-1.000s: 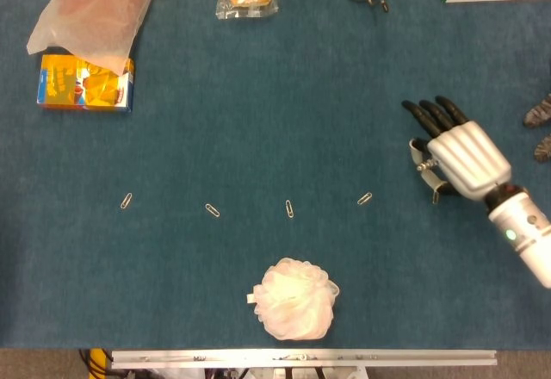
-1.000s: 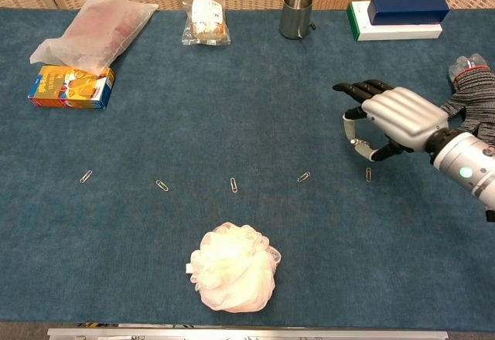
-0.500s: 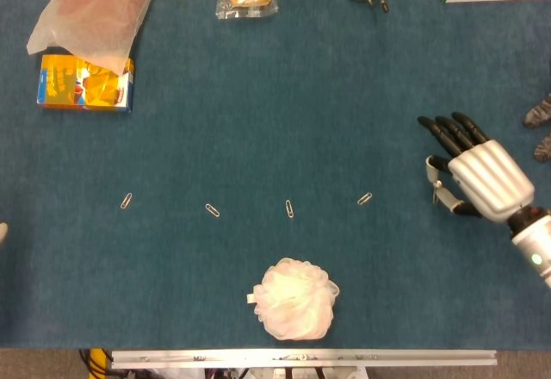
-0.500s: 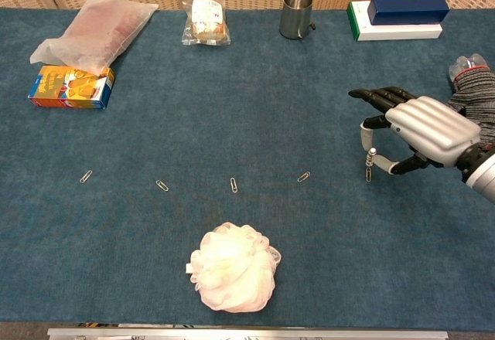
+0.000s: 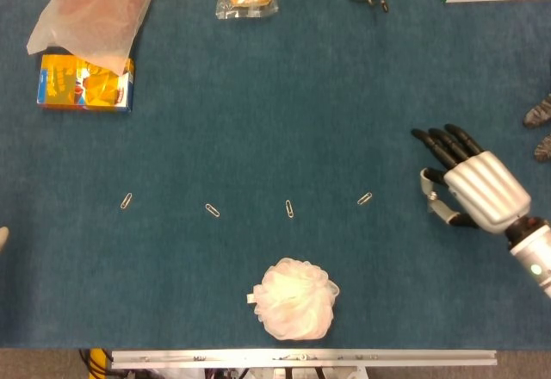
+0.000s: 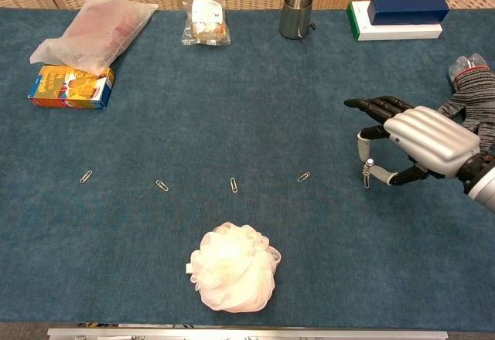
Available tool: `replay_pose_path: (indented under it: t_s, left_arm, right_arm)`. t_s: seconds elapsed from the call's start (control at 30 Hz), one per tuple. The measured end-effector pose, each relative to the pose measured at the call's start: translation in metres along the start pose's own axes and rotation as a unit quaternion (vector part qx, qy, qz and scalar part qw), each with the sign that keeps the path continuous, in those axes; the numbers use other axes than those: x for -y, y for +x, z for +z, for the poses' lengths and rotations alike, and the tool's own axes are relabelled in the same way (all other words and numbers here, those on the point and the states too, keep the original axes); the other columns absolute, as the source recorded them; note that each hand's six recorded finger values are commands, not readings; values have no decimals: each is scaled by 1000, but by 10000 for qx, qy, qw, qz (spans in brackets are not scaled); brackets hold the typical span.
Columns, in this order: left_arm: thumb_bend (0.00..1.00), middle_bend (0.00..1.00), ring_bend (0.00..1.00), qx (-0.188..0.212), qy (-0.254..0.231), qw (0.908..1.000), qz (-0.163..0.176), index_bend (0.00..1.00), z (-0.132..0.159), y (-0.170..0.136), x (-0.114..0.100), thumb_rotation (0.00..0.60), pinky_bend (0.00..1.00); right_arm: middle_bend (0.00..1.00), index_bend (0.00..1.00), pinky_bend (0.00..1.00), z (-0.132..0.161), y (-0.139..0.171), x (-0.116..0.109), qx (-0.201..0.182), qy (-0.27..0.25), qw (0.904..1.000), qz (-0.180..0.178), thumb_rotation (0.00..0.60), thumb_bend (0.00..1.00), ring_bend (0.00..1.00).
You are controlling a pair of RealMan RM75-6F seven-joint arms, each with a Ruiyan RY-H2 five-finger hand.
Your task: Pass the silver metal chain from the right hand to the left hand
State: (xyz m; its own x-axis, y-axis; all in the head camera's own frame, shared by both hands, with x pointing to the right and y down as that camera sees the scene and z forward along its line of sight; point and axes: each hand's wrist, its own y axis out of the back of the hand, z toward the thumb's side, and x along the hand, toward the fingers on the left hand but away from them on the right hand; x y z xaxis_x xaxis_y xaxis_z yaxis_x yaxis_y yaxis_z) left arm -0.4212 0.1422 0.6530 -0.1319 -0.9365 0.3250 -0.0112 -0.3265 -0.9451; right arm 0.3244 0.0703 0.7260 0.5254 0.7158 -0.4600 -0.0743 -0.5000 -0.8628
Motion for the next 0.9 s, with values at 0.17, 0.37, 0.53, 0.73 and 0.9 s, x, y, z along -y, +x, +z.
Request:
replay_pose_path:
  t_s: [0.17, 0.37, 0.53, 0.73, 0.9]
  left_arm:
    - [154, 431, 386, -28, -2, 10000, -3, 385, -3, -2, 0, 600, 575]
    - [153, 431, 386, -89, -21, 10000, 3, 385, -9, -4, -1, 600, 575]
    - [153, 431, 386, -151, -33, 9999, 2, 385, -14, -6, -2, 600, 575]
    - [154, 431, 386, -227, -54, 9997, -8, 385, -21, -8, -2, 600, 575]
    - [153, 431, 386, -263, -65, 9996, -7, 384, -25, -9, -2, 600, 575]
  right_arm:
    - [18, 611, 35, 14, -14, -7, -257, 8, 9996, -102, 600, 337, 0]
    - [18, 611, 35, 32, -36, -9, -556, 42, 9984, -121, 600, 338, 0]
    - [18, 611, 35, 44, -52, -6, -742, 51, 9972, -64, 600, 338, 0]
    - [19, 611, 35, 50, -66, 0, -834, 26, 9965, 22, 600, 338, 0]
    - [19, 611, 35, 56, -73, 1, -909, -11, 9959, 34, 600, 338, 0]
